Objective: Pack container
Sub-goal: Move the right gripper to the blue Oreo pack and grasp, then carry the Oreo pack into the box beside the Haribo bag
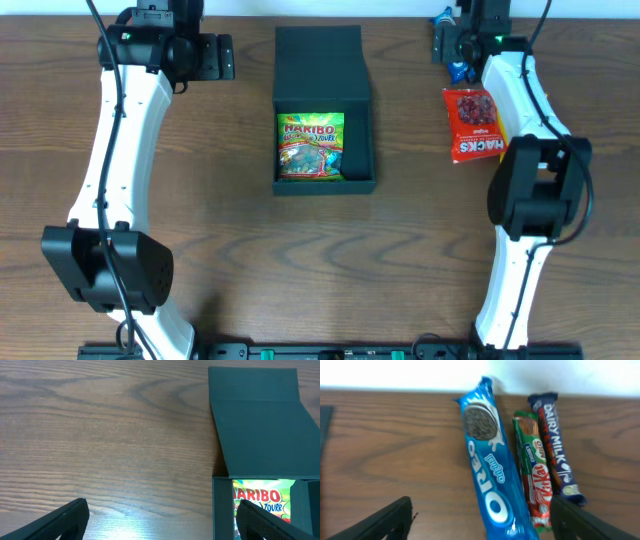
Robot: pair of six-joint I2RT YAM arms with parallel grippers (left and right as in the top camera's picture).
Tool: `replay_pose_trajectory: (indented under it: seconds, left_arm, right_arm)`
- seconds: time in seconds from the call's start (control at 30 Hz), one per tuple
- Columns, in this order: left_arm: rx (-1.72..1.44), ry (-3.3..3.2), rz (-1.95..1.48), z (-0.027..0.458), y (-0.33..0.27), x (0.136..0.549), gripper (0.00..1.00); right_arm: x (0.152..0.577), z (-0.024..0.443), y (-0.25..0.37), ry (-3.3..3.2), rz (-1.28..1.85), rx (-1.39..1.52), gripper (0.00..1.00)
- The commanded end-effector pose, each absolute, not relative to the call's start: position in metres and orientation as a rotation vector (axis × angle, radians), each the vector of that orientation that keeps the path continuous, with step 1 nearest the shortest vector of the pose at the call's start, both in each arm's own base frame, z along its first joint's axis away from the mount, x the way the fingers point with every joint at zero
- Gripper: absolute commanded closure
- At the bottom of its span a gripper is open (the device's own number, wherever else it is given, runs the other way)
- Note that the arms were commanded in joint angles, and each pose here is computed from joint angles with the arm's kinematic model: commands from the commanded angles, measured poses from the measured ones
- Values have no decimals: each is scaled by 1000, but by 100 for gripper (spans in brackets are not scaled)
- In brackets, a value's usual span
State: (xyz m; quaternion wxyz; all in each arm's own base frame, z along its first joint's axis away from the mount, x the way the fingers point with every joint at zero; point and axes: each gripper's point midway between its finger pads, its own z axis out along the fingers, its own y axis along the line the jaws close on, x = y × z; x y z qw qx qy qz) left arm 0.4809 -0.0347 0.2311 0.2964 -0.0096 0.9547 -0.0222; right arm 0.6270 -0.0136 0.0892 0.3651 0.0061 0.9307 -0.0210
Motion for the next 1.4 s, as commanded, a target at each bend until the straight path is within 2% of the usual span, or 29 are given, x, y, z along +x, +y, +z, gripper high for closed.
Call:
replay_pose_trajectory:
  seconds: [0.0, 0.13, 0.7, 0.83, 0.87, 1.0, 1.2, 1.3, 1.37]
  left_arm:
    - [-23, 2510, -64, 243, -35, 482, 5]
    - [-22, 2511, -64, 243, -35, 482, 5]
    - [-21, 2510, -63, 243, -35, 483, 5]
    - [-21, 2510, -63, 243, -35, 483, 5]
    - [-21, 2510, -63, 243, -35, 483, 5]
    - [-22, 2510, -63, 243, -34, 483, 5]
    - [-22, 2510, -61, 243, -34, 483, 5]
    - [-24, 2509, -57, 244, -34, 483, 5]
    - [-24, 2509, -57, 243, -34, 483, 5]
  right_arm:
    - [633, 68, -23, 2407, -23, -5, 14]
    - [638, 53, -20, 2407, -5, -15, 8]
    - [636, -1, -15, 2468, 0, -30, 20]
    - [639, 2, -13, 2450, 5, -20, 37]
    - [641, 4, -13, 2440, 15, 8, 47]
    - [642, 6, -10, 2435, 41, 65, 64]
    - [641, 47, 3, 2418, 55, 53, 73]
    - [635, 93, 14, 2398, 63, 31, 79]
    - [624, 129, 25, 2388, 74, 9, 78]
